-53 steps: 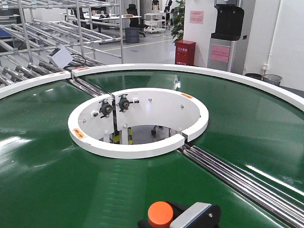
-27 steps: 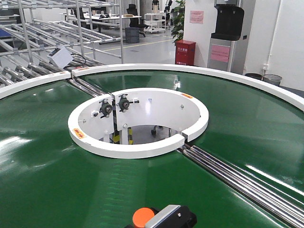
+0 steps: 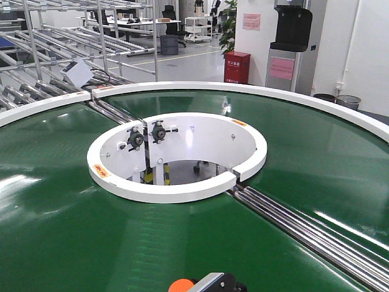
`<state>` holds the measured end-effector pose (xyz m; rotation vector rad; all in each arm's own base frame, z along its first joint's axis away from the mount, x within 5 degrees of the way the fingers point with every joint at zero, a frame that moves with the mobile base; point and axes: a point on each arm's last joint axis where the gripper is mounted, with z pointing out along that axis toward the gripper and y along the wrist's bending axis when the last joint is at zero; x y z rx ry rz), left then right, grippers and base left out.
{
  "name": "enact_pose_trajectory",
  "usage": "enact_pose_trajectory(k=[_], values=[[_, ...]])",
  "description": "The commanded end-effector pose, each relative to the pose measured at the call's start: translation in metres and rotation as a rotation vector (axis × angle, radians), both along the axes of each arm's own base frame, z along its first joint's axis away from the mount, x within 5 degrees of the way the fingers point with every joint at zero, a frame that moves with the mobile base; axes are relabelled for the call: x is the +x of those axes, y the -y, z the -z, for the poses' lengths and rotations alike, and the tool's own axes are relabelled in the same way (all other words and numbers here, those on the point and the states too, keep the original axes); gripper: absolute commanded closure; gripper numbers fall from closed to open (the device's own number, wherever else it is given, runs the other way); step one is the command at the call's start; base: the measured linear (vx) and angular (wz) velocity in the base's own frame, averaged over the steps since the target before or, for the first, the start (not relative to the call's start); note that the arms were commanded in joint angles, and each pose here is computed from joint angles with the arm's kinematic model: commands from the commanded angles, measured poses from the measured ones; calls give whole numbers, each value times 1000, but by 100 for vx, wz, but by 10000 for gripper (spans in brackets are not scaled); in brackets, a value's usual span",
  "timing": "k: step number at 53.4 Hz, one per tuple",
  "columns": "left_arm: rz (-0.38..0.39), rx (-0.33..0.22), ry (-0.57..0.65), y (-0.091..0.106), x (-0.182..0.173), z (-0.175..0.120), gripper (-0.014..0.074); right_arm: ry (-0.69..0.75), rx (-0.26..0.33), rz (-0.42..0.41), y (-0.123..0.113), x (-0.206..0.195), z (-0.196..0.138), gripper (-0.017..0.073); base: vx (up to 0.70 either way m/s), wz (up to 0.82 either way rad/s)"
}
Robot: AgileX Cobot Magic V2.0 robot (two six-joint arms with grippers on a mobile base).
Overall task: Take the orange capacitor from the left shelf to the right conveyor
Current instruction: 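Lower the orange cylinder onto the green belt with the right gripper, then open the right gripper and raise it away from the cylinder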
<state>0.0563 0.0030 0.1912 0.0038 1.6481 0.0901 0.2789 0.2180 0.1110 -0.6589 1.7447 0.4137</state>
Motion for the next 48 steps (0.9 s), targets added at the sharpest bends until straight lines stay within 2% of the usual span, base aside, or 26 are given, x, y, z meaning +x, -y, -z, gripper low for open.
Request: enact_pose_trajectory(k=[1, 8, 15, 26, 30, 40, 48], values=[[-6, -1, 63, 0, 1, 3, 599, 108, 81, -5, -4, 5, -25, -1, 0, 0], [-6, -1, 63, 0, 1, 3, 599, 96, 71, -5, -4, 5, -24, -99, 0, 0], [-6, -1, 63, 0, 1, 3, 599, 72, 52, 5, -2, 5, -24, -136, 0, 0], [-6, -1, 63, 0, 1, 3, 599, 91, 24, 50, 18, -6, -40, -131, 0, 0], [-6, -1, 63, 0, 1, 3, 599, 54, 16, 73, 28, -17, -47, -125, 0, 0], [-6, -1, 63, 0, 1, 3, 599, -119, -76, 63, 46, -45, -80, -101, 0, 0], [-6, -1, 63, 0, 1, 3, 599, -180, -53, 71, 63, -68, -119, -76, 0, 0]])
